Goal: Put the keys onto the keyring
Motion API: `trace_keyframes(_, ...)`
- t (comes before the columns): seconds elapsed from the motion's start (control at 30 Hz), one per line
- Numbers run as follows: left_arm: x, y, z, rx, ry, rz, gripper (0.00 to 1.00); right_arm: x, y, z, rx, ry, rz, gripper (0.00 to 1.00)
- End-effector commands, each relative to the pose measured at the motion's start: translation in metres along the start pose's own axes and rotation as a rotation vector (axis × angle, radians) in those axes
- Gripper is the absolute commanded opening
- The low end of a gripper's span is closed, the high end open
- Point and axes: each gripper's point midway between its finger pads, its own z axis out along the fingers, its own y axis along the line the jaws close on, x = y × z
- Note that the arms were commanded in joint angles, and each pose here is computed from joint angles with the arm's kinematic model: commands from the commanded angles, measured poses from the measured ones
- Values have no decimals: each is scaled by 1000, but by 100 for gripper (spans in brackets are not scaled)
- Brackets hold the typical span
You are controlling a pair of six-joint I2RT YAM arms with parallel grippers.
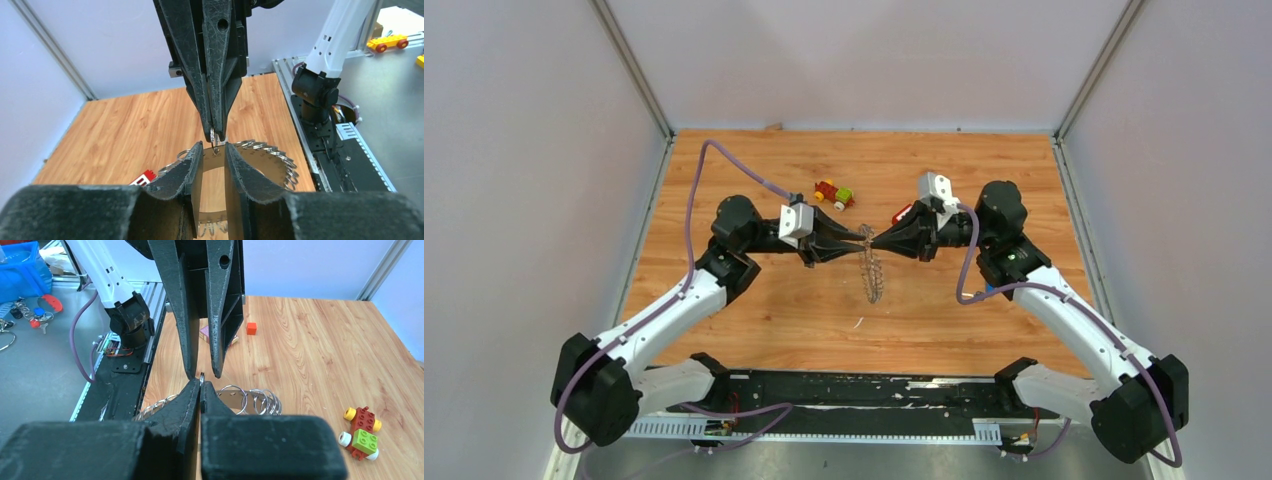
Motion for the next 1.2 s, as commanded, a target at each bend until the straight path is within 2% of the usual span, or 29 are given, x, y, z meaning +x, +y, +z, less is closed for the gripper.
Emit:
trace_keyframes(0.0,-6,0,2,18,-37,3,29,-16,5,-1,-27,-43,-57,0)
trace_keyframes(0.47,-8,2,7,31,-75,-26,25,-9,3,1,-38,-37,-37,0)
trace_keyframes(0.87,0,0,9,46,-74,-60,18,-9,4,1,-37,-38,-39,0)
trace_keyframes(0.97,3,0,8,46,-68,-63,10,-9,4,1,-36,-38,-40,0)
trace_keyframes(1.03,4,0,8,45,-64,-68,0,-8,3,1,-34,-36,-41,0)
trace_keyframes(1.17,8,0,7,31,-41,-81,0,-5,1,0,-19,-26,-51,0)
